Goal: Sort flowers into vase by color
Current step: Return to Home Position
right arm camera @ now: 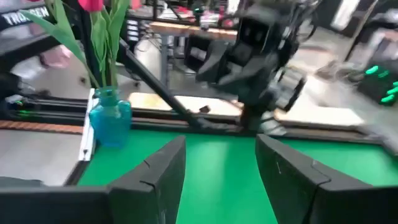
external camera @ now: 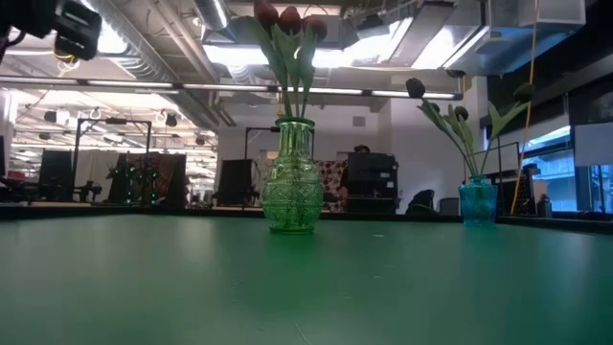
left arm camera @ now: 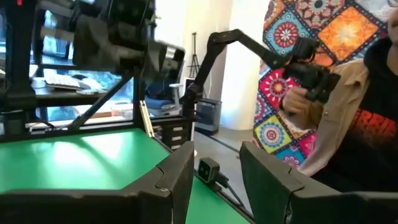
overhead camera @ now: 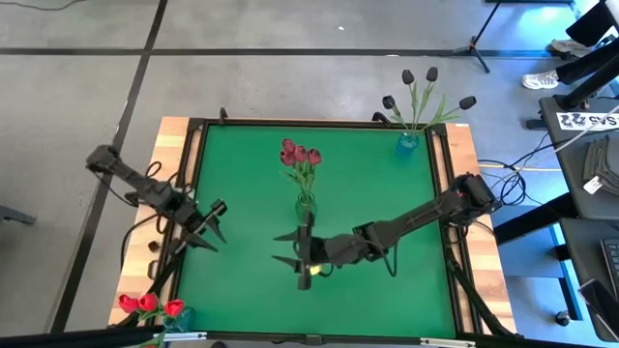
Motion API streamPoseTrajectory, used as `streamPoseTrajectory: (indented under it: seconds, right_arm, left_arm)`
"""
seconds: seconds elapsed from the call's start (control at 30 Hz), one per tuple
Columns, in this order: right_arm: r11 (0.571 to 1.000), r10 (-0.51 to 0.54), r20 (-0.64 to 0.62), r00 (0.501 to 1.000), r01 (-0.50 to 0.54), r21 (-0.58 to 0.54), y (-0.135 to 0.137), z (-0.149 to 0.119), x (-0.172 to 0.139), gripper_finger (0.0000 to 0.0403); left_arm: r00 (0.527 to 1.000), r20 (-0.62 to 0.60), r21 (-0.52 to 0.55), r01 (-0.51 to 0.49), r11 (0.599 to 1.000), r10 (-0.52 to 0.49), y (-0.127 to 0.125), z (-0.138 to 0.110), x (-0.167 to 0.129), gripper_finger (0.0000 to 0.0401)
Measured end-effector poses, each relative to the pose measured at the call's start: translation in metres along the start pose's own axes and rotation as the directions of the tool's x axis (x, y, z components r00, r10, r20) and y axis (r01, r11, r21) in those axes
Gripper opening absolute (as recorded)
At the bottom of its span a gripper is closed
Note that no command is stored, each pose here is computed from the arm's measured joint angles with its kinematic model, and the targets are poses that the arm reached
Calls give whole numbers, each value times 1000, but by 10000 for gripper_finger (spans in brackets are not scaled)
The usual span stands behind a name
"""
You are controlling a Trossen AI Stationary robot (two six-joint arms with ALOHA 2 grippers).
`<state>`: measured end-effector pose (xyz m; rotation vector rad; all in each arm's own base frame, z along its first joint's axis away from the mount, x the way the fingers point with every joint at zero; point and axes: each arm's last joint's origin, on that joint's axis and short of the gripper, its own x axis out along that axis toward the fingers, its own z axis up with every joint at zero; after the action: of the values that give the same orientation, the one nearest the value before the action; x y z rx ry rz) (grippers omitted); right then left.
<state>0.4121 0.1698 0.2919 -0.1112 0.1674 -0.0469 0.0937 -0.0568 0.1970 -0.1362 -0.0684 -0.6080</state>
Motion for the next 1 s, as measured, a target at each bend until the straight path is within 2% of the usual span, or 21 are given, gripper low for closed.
streamPoseTrajectory:
  seconds: [0.2, 0.3, 0.43, 0.6, 0.67, 0.8, 1.0]
  right_arm:
    - [990, 127, 43, 991, -130, 55, -18, -35, 6, 167]
    - [984, 162, 53, 985, -165, 64, -28, -51, -5, 151]
    - [975, 162, 174, 971, -185, 124, -52, -61, -35, 130]
    - [967, 147, 262, 954, -194, 164, -76, -79, -80, 111]
    - [963, 144, 295, 944, -202, 176, -85, -80, -98, 108]
    - [950, 120, 301, 946, -198, 243, -114, -89, -127, 103]
    - [962, 37, 303, 952, -116, 247, -145, -103, -167, 95]
  left_arm:
    - [998, 15, 14, -56, 998, 55, 14, 3, -2, 128]
    - [996, 9, 20, -86, 996, 86, 21, 3, -3, 128]
    - [992, -3, 34, -127, 991, 127, 30, 2, -6, 128]
    - [963, -44, 45, -263, 964, 265, 44, -1, -11, 128]
    - [963, -45, 46, -262, 964, 264, 48, -1, -13, 128]
    - [978, -3, 67, -207, 976, 207, 52, 1, -17, 128]
    - [951, 0, 36, -308, 951, 308, 63, 1, -25, 128]
